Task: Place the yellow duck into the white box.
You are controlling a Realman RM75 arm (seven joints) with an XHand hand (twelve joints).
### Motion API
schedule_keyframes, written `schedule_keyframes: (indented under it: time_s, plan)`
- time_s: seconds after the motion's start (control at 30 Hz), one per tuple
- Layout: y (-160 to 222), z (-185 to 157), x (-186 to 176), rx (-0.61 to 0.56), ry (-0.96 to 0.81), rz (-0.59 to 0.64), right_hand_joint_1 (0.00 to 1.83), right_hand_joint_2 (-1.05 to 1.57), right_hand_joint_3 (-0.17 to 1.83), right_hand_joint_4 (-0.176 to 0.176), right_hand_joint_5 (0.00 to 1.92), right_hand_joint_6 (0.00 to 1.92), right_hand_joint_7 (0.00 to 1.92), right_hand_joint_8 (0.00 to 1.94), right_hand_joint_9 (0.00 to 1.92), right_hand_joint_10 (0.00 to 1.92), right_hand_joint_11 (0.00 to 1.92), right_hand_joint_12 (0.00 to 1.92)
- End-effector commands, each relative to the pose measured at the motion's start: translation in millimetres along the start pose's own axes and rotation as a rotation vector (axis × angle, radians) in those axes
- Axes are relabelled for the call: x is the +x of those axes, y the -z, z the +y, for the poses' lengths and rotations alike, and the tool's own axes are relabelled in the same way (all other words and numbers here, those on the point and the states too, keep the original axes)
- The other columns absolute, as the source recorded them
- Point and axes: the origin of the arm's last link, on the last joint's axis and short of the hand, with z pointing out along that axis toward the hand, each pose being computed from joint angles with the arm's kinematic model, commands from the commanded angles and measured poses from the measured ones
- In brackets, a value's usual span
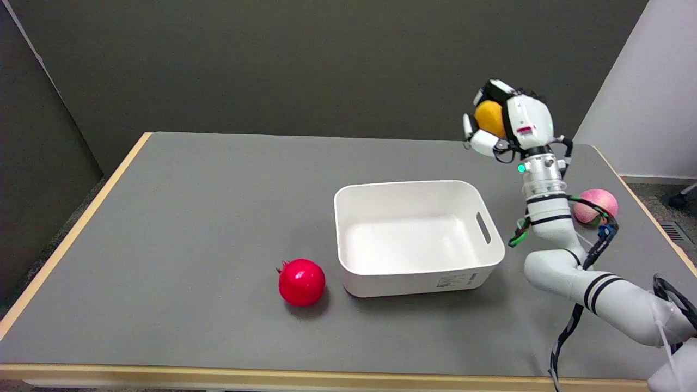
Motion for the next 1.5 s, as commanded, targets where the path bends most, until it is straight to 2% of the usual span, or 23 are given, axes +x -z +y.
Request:
schedule_keyframes:
  time_s: [0.03,0.13,0.3,0.5,0.6,0.77,1.17,1.23,1.3,1.33,1.37,1.4,1.43,1.47,1.5]
  plan:
    - [15.7,-140.6,-4.8,0.400,-0.379,0.043,0.89,0.95,0.89,-0.008,0.64,1.83,0.81,1.94,1.12,1.92,0.75,1.92]
    - [41.0,-157.4,-16.5,0.373,-0.456,0.008,0.89,0.94,0.89,-0.008,0.64,1.83,0.82,1.94,1.12,1.92,0.77,1.92]
    - [84.2,-155.9,-24.4,0.269,-0.449,-0.046,0.91,0.89,0.98,-0.015,0.68,1.83,0.88,1.94,1.16,1.92,0.88,1.92]
    - [110.2,-160.9,-12.7,0.217,-0.331,-0.009,0.92,0.87,0.99,-0.009,0.70,1.80,0.88,1.94,1.17,1.92,0.87,1.92]
    - [115.7,-161.3,-5.2,0.234,-0.308,0.010,0.93,0.85,1.01,-0.009,0.71,1.80,0.89,1.94,1.17,1.92,0.89,1.92]
    - [118.0,-163.5,7.4,0.270,-0.268,0.035,0.94,0.81,1.07,-0.002,0.75,1.79,0.97,1.94,1.21,1.92,1.01,1.92]
    - [102.7,-157.0,9.0,0.261,-0.098,0.024,0.95,0.78,1.11,0.006,0.77,1.78,1.02,1.94,1.24,1.92,1.03,1.92]
    - [101.8,-154.9,7.4,0.243,-0.092,0.015,0.96,0.78,1.10,-0.005,0.77,1.76,0.99,1.94,1.23,1.92,1.01,1.92]
    - [98.8,-149.5,3.8,0.192,-0.127,-0.018,1.00,0.88,0.76,-0.011,0.79,1.53,0.85,1.94,0.96,1.92,0.53,1.92]
    - [97.0,-147.1,2.7,0.174,-0.132,-0.030,0.95,0.87,0.70,-0.025,0.74,1.37,0.82,1.83,0.87,1.90,0.33,1.92]
    - [94.6,-144.2,0.6,0.159,-0.135,-0.049,0.80,0.75,0.83,-0.057,0.59,1.17,0.86,1.52,0.86,1.86,0.23,1.92]
    - [93.4,-142.7,-0.6,0.153,-0.136,-0.059,0.66,0.66,0.88,-0.040,0.41,0.90,0.64,1.07,0.61,1.42,0.14,1.62]
    - [92.3,-140.6,-2.7,0.145,-0.137,-0.074,0.50,0.57,0.90,0.004,0.18,0.54,0.23,0.46,0.18,0.71,0.04,1.12]
    - [91.8,-138.9,-4.0,0.137,-0.138,-0.083,0.43,0.54,0.91,0.025,0.07,0.38,0.05,0.17,0.00,0.35,0.00,0.84]
    - [90.8,-137.5,-4.8,0.132,-0.138,-0.089,0.42,0.54,0.91,0.028,0.05,0.35,0.04,0.12,0.00,0.27,0.00,0.74]
